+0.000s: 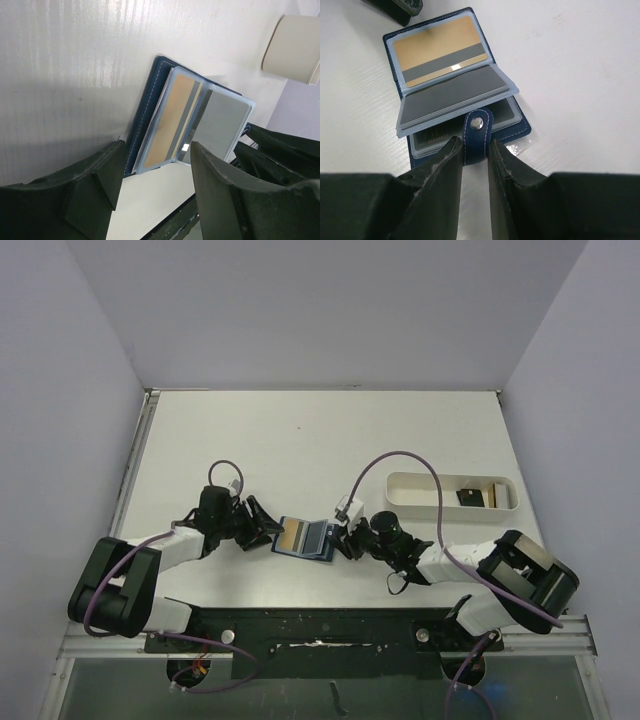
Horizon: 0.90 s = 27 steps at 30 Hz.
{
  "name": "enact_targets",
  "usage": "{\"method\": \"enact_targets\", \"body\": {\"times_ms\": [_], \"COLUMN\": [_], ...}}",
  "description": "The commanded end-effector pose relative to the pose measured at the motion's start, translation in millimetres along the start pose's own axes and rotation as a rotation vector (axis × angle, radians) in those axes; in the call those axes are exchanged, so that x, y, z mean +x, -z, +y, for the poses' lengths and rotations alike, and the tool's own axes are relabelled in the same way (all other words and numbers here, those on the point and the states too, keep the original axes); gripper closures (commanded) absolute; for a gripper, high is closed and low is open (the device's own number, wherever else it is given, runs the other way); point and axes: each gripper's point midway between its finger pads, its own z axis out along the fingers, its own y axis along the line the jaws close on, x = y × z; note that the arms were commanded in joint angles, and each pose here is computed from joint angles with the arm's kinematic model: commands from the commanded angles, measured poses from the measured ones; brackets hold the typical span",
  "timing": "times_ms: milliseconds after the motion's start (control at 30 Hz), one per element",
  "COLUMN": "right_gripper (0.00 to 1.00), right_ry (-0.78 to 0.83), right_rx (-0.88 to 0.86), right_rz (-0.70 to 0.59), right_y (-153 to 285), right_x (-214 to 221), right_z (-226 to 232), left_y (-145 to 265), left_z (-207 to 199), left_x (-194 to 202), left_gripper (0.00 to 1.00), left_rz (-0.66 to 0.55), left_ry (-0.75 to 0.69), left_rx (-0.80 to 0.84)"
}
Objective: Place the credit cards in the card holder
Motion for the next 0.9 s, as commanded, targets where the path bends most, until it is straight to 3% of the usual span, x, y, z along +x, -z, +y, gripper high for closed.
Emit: {"method": "enact_targets", "body": {"times_ms": [0, 433, 867], "right_gripper": [0.93, 0.93, 0.93], "right_ry": [0.011, 0.022, 0.005], "right_rx": [0.002, -0.021, -0.052], "right_rz": [-0.2, -0.253, -0.264], "right_y": [5, 5, -3], "right_x": [-46, -51, -49], "right_z": [-1, 3, 8], "left_y": [-3, -4, -9], "left_z": [26, 27, -20], "left_x": [1, 0, 23], "left_gripper": [0.45, 0.44, 0.44], "left_rz": [-0.007, -0.001, 0.117], "left_ry": [0.007, 0.01, 0.135], "left_rx": [-0.115, -0.122, 0.165]}}
